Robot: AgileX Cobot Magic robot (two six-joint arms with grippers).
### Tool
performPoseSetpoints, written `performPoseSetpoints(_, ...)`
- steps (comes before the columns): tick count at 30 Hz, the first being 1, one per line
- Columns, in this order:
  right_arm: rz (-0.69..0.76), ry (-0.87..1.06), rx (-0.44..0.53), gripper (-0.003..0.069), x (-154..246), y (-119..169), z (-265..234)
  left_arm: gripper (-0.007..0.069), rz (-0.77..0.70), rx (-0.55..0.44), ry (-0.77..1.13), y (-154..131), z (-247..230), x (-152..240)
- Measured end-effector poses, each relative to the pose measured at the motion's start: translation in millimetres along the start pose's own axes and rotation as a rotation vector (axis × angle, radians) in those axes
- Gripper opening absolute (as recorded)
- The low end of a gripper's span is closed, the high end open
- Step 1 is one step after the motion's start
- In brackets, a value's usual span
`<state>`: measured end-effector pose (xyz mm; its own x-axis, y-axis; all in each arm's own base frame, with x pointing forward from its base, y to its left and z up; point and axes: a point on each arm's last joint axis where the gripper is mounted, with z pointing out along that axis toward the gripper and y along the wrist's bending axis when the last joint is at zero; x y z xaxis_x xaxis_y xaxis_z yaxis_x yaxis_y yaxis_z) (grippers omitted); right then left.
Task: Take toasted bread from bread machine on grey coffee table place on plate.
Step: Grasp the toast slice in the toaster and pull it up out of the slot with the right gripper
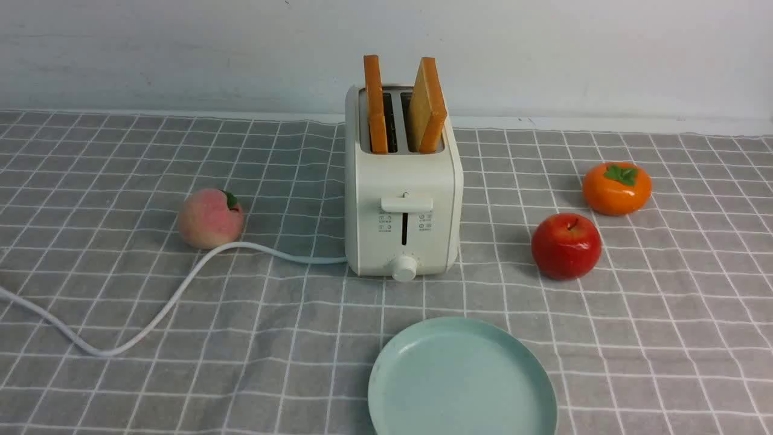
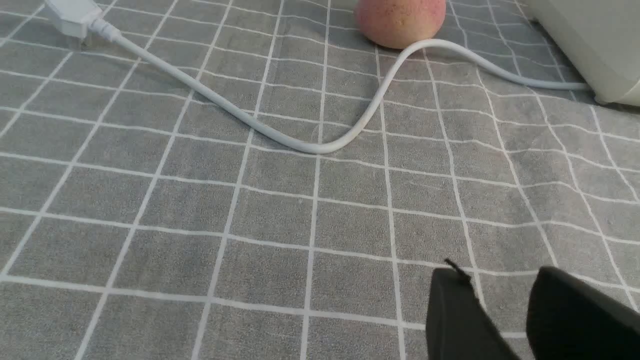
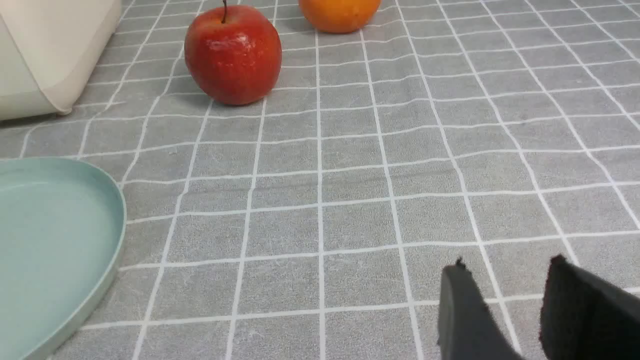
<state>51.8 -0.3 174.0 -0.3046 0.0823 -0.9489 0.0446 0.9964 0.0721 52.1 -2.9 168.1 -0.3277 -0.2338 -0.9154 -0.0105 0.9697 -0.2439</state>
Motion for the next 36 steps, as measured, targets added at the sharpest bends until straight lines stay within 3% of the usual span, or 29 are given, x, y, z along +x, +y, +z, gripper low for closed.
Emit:
performPoseSetpoints(13,0.0,0.0,0.0,0.0239,0.0,0.0,0.0,0.0228,-0.004,0.021,-0.061,-1.9,-0.2,-5.6)
performPoseSetpoints(19,-0.009,-0.001,0.004,0.0239,0.0,-0.3,0.0,0.0234,-0.091,0.077,-0.169,-6.3,-1.6,-15.6)
performPoseSetpoints(36,-0.07,-0.038,0.027,0.0239,-2.5,-2.4,0.5,0.0237,-0.075,0.098,-0.236,-8.0,-3.0,-21.6)
